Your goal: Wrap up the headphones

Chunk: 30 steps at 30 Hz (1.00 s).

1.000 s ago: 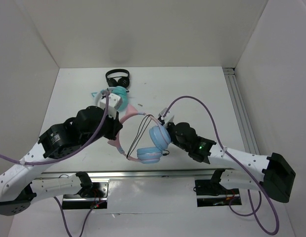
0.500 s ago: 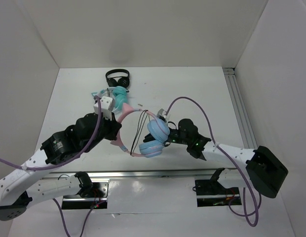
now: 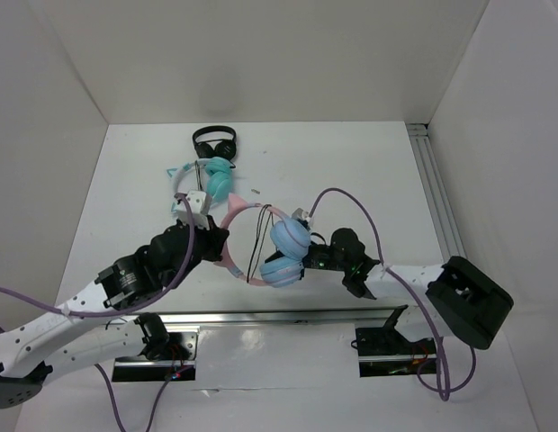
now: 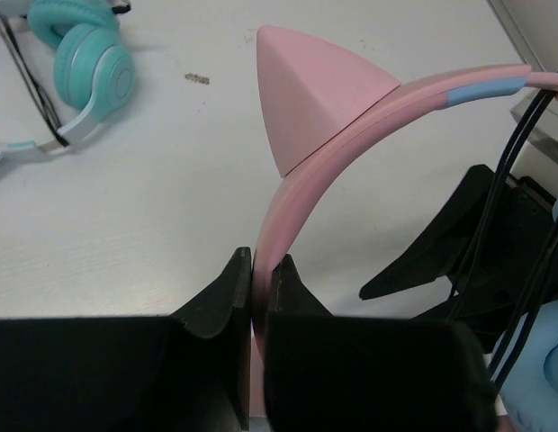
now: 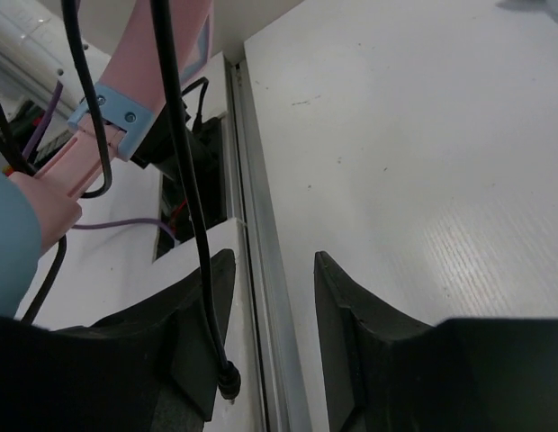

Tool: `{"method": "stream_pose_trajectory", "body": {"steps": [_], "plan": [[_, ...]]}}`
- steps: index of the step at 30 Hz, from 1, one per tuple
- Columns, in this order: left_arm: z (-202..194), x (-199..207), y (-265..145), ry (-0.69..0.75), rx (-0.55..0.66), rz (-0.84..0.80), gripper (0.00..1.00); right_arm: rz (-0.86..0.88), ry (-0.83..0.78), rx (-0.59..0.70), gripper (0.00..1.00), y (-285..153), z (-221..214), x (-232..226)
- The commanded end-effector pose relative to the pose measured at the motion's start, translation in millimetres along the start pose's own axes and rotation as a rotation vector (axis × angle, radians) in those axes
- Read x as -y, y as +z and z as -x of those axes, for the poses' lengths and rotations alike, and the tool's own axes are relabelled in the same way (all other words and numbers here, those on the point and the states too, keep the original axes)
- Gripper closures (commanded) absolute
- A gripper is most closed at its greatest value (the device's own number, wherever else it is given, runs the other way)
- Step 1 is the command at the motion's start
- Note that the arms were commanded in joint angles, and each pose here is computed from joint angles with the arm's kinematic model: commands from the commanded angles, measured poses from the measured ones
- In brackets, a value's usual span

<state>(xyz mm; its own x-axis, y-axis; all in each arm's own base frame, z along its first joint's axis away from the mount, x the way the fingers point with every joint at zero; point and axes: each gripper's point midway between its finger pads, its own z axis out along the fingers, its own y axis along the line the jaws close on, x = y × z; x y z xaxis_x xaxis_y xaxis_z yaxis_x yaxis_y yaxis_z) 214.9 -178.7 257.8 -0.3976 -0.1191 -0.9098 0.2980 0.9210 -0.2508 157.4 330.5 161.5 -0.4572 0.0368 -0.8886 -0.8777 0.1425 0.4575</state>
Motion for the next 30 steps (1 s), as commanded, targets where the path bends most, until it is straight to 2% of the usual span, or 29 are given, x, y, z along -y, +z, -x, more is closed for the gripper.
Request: {"method": "stream_pose_trajectory", "body": {"steps": [1,5,9,11,12,14,15,17,18,23,30], "plan": [[57.1,-12.9,-3.2,-0.301,0.274,0.091,1.0,0.046,-0.025,0.101,0.52,-1.1,10.1,-8.9],[32.3,-34.0,1.4,-0.332,0.231,0.208,1.0,0.041,0.049,0.059,0.5,9.9,-7.5,4.1],[13.0,-45.5,7.2,-0.327,0.196,0.278,1.0,0.065,0.104,0.111,0.5,20.2,-6.5,10.0],[-5.9,-56.3,7.0,-0.368,0.162,0.334,1.0,0.091,0.135,0.113,0.5,27.9,-10.3,13.2],[-11.3,-59.4,8.3,-0.376,0.152,0.358,1.0,0.088,0.178,0.088,0.53,36.2,-24.8,24.3],[-23.9,-65.7,9.7,-0.404,0.132,0.4,1.0,0.148,0.217,0.144,0.6,38.5,-20.8,19.4],[-34.7,-72.6,9.1,-0.389,0.108,0.436,1.0,0.143,0.26,0.131,0.6,41.3,-37.6,28.7],[-49.1,-74.4,12.7,-0.376,0.079,0.454,1.0,0.159,0.291,0.157,0.6,44.0,-37.0,33.9],[-51.0,-75.9,11.8,-0.368,0.072,0.46,1.0,0.138,0.317,0.131,0.6,44.2,-51.1,40.9],[-68.3,-89.6,3.4,-0.389,0.056,0.513,1.0,0.089,0.31,0.127,0.55,42.0,-62.4,47.8],[-72.6,-103.6,-24.6,-0.442,0.025,0.547,1.0,0.026,0.295,0.163,0.5,22.4,-51.0,58.8]]}}
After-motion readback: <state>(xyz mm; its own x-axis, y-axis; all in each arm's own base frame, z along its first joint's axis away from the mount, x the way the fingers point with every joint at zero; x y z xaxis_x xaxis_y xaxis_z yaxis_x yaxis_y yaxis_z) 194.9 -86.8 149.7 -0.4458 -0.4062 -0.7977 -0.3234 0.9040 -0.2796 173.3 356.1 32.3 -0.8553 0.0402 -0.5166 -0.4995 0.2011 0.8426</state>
